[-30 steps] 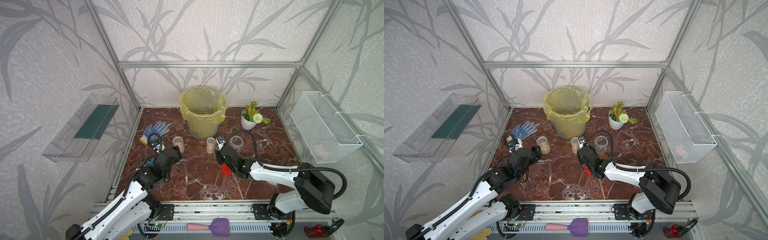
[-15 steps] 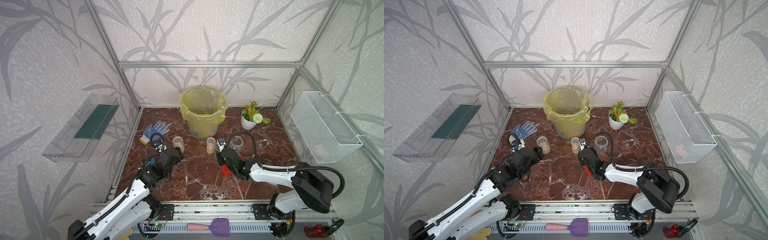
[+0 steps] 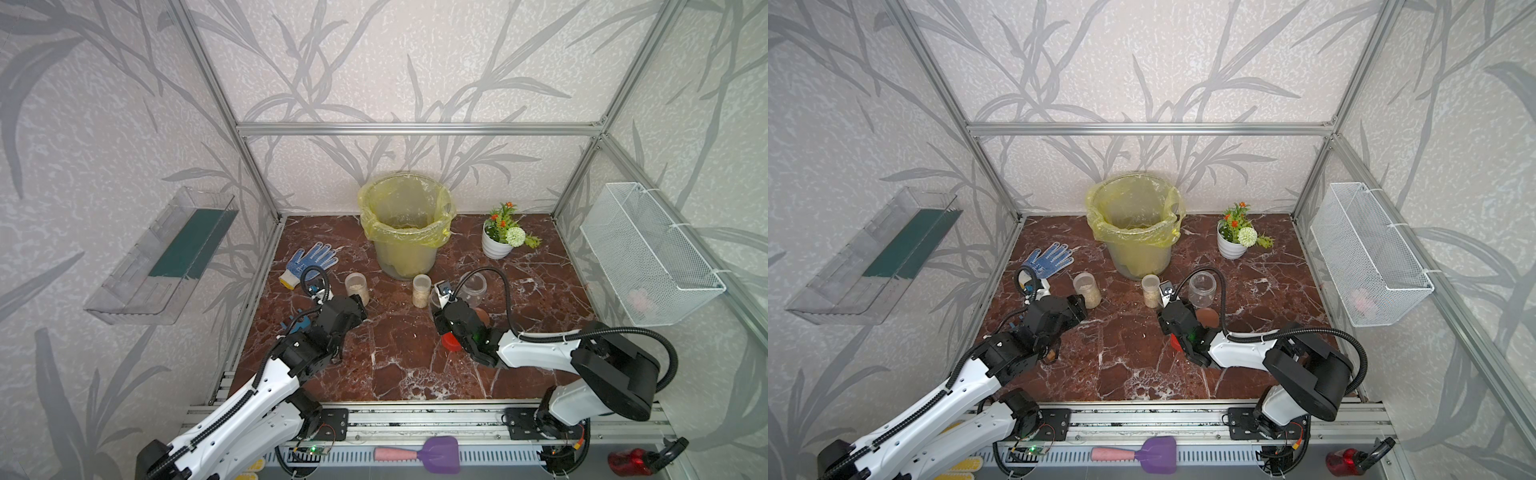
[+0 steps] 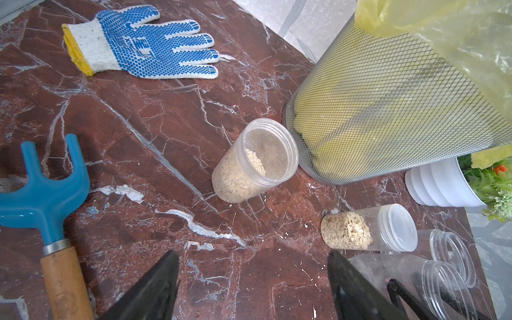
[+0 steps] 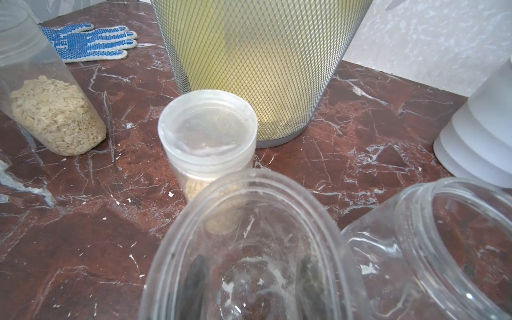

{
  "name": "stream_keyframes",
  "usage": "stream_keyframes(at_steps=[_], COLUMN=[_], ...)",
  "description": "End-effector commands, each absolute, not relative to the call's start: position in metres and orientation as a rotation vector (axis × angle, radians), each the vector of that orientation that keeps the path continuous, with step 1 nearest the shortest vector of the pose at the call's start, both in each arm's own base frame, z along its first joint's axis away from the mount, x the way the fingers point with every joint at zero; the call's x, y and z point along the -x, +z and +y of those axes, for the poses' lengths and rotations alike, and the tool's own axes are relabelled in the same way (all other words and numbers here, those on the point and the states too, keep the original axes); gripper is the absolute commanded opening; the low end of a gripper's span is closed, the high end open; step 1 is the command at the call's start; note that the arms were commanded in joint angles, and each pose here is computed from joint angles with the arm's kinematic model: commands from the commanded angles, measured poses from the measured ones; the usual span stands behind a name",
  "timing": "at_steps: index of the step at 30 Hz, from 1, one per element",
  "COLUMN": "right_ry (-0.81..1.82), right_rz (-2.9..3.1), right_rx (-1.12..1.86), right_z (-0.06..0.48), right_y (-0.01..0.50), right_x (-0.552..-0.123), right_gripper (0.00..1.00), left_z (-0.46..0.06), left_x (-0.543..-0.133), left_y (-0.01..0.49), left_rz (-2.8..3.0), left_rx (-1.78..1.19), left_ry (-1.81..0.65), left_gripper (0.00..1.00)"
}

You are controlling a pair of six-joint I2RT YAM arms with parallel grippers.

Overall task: Empty expired oatmeal from jars
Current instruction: Place the jar at the center of the board.

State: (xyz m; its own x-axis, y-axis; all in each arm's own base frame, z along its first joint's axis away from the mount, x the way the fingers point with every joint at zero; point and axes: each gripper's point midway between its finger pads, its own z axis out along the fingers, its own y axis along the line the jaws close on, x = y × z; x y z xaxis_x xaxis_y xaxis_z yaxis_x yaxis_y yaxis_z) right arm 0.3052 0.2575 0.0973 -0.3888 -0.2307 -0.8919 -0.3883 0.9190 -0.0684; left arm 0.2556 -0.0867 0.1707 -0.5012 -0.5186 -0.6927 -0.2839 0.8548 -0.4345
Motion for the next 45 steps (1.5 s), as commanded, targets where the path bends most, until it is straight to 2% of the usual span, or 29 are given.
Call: stream_keyframes(at_steps=[1, 19, 31, 33, 45], right_ry=[0.174, 0.182, 0.21, 0.225, 0.25], right_rz=[1.953, 1.969, 1.963, 1.955, 1.919], right_rx=[0.421, 0.397, 0.382, 0.388, 0.402], right_z=[0.255, 0.247, 0.241, 0.242, 0.233], right_y=[0.101, 0.099, 0.111, 0.116, 0.158], right_x=[-0.309, -0.303, -0.297, -0.295, -0.285], right_gripper=[0.55, 0.82, 0.93, 0.99, 0.99], left_z=[-0.083, -0.082, -0.082, -0.083, -0.083], left_x=[-0.255, -0.255, -0.255, -0.255, -0.257], left_y=[0.166, 0.161, 0.159, 0.158, 0.152], left_rz=[2.129, 2.131, 2.132, 2.136, 2.147], left_rx=[0.58, 0.587, 0.588, 0.587, 0.585], left_ry=[-0.305, -0.296, -0.295, -0.295, -0.284], left_gripper=[0.82, 0.82, 0.82, 0.81, 0.82])
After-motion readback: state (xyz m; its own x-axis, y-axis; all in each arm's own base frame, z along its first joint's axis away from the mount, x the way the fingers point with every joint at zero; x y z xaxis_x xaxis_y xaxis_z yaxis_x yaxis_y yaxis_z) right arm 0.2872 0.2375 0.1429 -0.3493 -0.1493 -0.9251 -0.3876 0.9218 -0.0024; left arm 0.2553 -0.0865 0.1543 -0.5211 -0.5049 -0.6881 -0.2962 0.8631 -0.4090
